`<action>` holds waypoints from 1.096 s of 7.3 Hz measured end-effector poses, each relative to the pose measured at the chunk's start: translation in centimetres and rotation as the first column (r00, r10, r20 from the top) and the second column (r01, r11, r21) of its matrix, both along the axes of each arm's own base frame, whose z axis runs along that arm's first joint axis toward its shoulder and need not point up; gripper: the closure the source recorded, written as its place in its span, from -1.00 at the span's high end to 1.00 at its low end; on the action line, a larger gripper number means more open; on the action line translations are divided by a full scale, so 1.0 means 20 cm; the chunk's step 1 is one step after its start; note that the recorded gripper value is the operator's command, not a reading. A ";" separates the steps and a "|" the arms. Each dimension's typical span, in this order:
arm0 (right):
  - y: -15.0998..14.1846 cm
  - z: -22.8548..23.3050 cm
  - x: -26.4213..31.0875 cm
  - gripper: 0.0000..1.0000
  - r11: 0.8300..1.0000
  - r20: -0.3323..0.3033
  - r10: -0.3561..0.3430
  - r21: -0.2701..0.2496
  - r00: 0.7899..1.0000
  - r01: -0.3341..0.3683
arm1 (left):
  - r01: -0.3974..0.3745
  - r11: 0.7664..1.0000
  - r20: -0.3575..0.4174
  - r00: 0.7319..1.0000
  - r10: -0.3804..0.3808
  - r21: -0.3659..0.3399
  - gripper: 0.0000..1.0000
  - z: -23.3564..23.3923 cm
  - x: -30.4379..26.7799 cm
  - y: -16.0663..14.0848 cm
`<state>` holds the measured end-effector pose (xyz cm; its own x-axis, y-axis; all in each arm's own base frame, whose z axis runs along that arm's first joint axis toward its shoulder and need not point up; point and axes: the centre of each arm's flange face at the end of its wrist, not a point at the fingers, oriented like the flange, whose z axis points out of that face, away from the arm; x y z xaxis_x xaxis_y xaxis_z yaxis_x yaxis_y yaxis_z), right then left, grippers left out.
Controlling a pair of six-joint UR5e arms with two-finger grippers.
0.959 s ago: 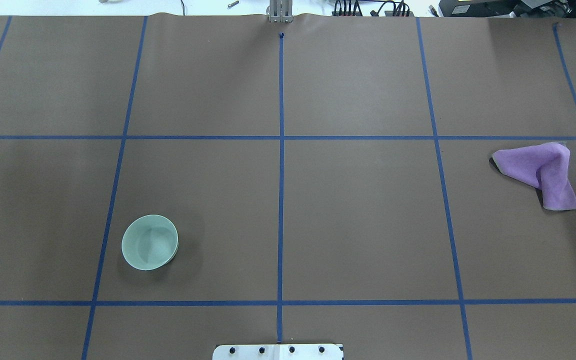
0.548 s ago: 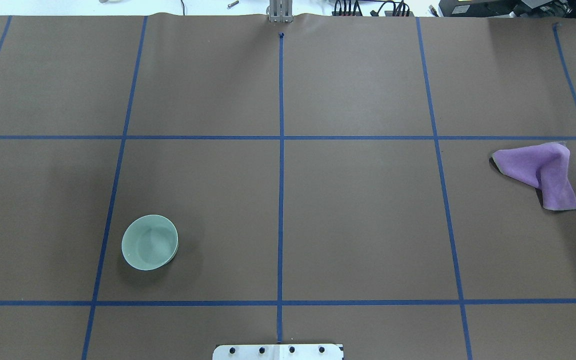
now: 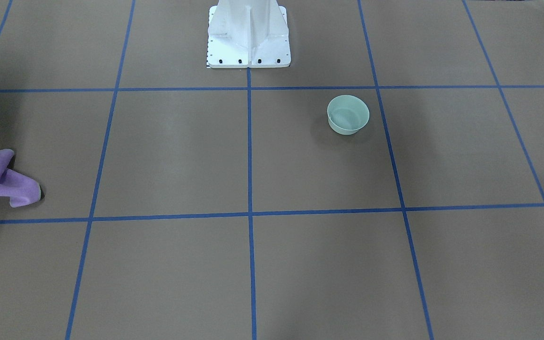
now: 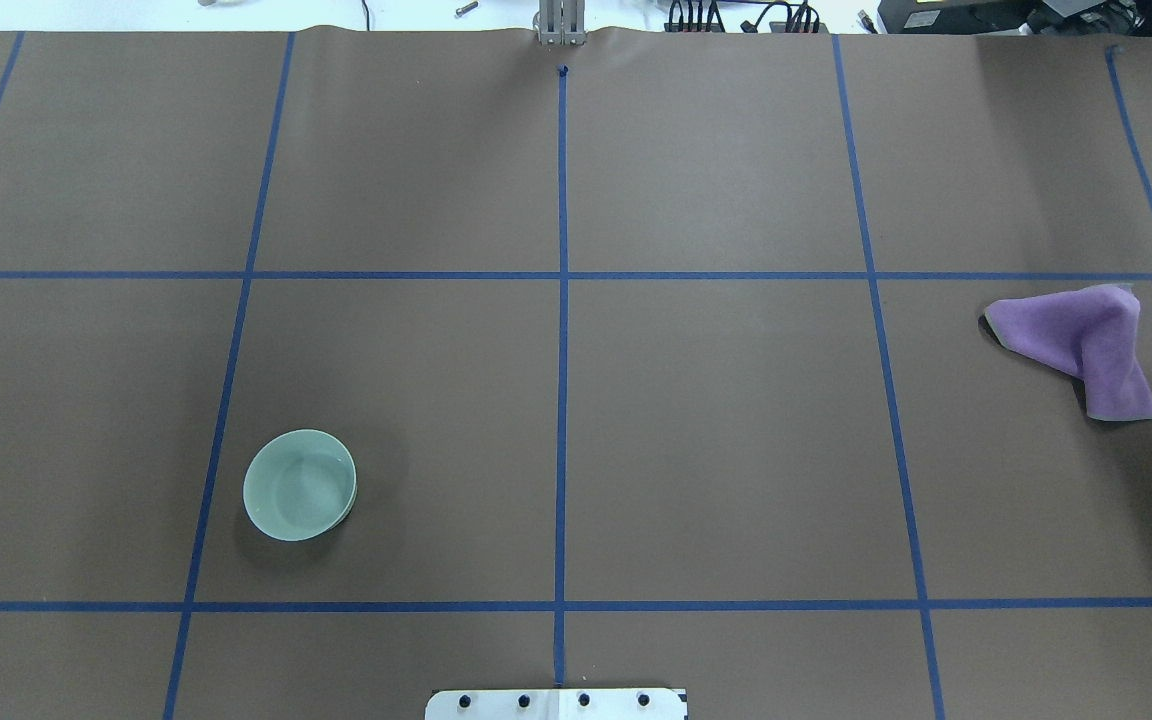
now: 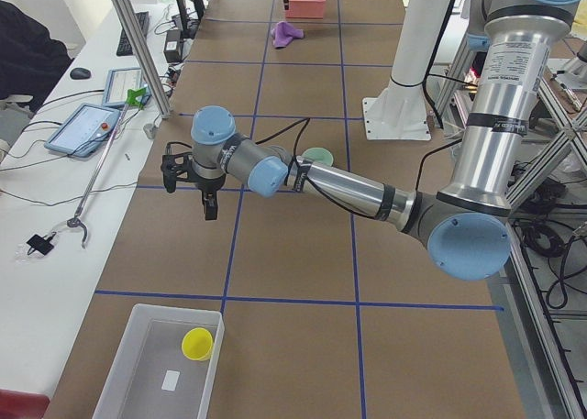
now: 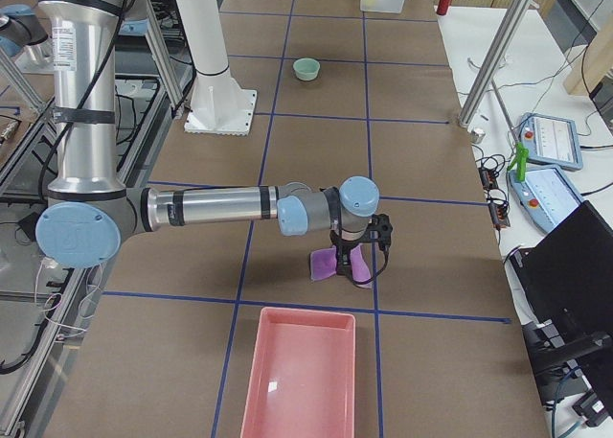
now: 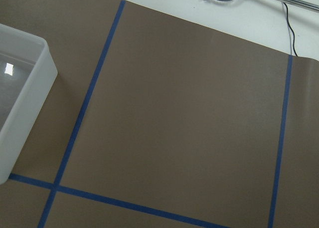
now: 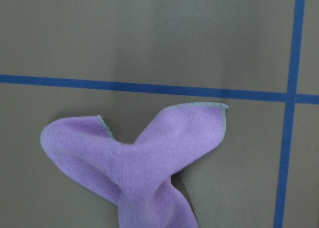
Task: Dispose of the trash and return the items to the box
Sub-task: 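Release the cup in the clear bin while the right gripper reaches for the purple cloth, then lift the purple cloth with the right gripper while the left reaches toward the bowl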
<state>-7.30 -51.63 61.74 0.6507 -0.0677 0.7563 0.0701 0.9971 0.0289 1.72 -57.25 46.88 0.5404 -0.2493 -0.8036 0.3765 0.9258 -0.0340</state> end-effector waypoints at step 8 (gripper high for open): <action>-0.11 0.07 -0.47 -1.00 0.990 0.008 -0.129 0.058 0.992 0.128 | -0.133 0.991 -0.029 0.991 0.132 -0.033 0.95 -0.09 0.52 0.30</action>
